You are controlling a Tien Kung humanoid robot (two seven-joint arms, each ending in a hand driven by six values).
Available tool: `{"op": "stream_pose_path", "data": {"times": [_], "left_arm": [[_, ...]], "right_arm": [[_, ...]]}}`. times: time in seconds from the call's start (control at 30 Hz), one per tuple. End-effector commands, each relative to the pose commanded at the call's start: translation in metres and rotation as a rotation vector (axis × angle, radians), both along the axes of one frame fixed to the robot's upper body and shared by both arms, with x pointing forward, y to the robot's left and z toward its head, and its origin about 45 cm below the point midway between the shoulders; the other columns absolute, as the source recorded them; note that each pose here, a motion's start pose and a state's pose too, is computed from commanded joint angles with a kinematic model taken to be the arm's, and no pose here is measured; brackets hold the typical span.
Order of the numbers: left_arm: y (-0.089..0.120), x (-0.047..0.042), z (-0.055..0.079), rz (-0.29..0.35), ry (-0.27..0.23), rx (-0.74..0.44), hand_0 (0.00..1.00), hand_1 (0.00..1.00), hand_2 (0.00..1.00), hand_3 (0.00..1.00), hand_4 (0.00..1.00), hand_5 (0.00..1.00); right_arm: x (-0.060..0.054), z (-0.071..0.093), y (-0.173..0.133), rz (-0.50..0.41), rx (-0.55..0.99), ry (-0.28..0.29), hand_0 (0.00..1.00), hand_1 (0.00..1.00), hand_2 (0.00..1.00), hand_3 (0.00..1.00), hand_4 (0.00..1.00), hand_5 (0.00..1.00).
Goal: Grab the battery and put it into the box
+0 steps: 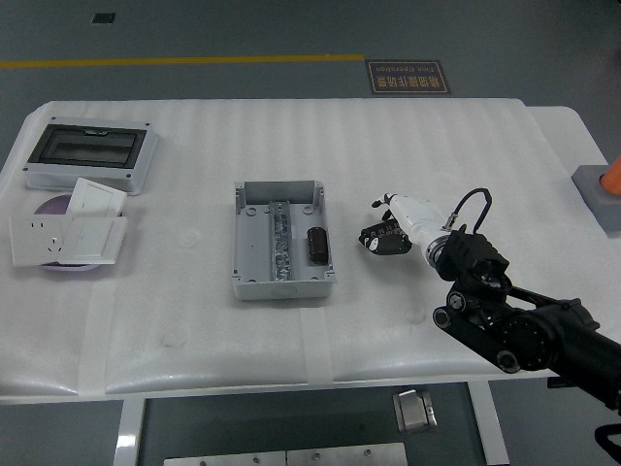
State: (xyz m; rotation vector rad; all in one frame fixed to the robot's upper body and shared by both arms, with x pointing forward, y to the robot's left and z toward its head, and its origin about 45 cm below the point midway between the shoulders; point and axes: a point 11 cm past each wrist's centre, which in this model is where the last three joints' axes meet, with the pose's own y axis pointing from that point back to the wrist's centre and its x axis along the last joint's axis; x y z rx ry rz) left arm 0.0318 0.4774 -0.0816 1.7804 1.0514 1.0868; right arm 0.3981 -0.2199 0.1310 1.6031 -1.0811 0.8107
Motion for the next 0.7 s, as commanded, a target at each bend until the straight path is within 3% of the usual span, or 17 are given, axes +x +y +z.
{"op": "stream_pose_path", "data": {"times": [0.37,0.57,0.7], "left_arm": [[0.000,0.0011,0.000,-0.002,-0.004,0.001,0.619,0.688,0.613,0.592,0.511,0.196],[0.000,0.0013,0.000,-0.002,-0.004,0.002,0.619,0.688,0.616,0.592,0.509,0.195],[0.001,0.0006,0.000,-0.001,0.000,0.003,0.619,0.688,0.616,0.592,0.509,0.195]], "right_arm": [[0.001,0.006,0.003,0.012,-0.002,-0.023,0.500,0.442,0.687,0.769,0.614,0.231],[0.004,0.035,0.010,0.027,0.058,-0.097,0.494,0.438,0.685,0.767,0.609,0.224],[0.000,0.057,0.022,0.049,0.148,-0.143,0.494,0.438,0.685,0.767,0.609,0.224]]}}
